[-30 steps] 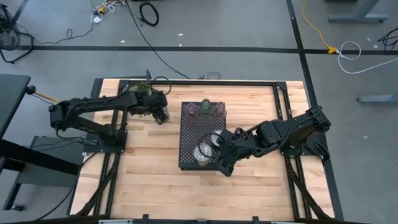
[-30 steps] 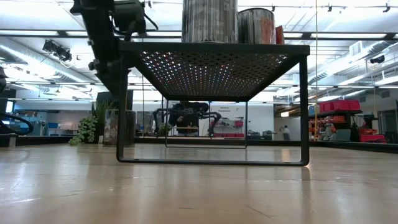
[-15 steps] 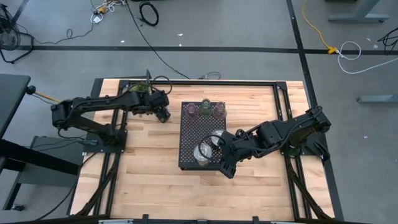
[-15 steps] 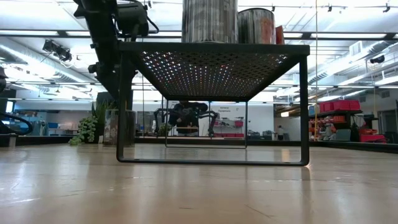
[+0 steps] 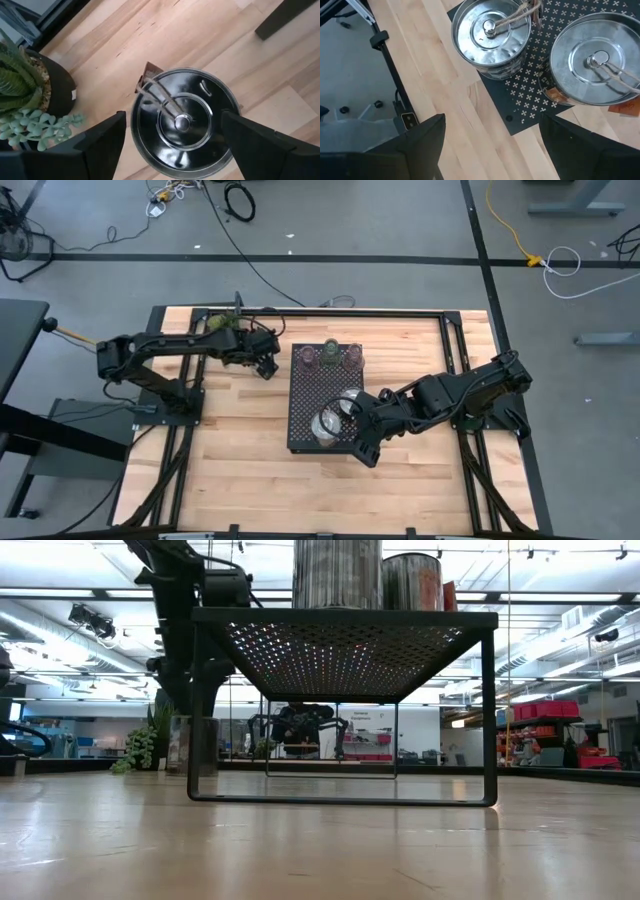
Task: Pick & Place candle stick holders
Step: Put the brown scented candle on the shelf
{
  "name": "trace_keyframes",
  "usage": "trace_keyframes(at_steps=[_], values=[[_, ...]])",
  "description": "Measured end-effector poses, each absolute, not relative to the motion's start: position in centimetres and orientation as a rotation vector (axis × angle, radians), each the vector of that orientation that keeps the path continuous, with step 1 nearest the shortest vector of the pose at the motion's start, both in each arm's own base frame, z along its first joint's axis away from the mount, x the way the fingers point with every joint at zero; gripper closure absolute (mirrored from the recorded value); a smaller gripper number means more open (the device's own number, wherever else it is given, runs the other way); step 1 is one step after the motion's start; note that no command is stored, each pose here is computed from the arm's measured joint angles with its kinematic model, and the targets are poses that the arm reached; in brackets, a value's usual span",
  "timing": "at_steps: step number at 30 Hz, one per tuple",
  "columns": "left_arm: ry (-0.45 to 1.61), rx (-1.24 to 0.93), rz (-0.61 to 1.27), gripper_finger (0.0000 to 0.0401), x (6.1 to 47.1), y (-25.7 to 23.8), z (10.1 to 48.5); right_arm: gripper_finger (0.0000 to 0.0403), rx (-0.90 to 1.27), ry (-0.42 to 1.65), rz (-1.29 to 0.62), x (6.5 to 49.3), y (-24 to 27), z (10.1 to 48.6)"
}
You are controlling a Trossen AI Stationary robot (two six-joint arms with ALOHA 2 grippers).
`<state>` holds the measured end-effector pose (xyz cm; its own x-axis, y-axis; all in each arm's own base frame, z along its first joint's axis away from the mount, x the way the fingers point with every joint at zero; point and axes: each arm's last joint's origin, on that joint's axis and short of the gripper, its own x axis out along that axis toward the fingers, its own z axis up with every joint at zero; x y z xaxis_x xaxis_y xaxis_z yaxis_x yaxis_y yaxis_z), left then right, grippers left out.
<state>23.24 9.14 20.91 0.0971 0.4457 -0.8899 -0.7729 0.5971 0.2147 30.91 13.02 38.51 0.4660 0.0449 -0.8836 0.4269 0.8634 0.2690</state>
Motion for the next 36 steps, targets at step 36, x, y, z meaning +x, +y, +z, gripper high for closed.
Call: trace_keyframes(at_steps=[36], values=[[1.209,-0.443,0.856,0.0068,24.0,9.6,22.5,0.0085,0.440,1.087,-0.230,30.8,12.8,38.4]])
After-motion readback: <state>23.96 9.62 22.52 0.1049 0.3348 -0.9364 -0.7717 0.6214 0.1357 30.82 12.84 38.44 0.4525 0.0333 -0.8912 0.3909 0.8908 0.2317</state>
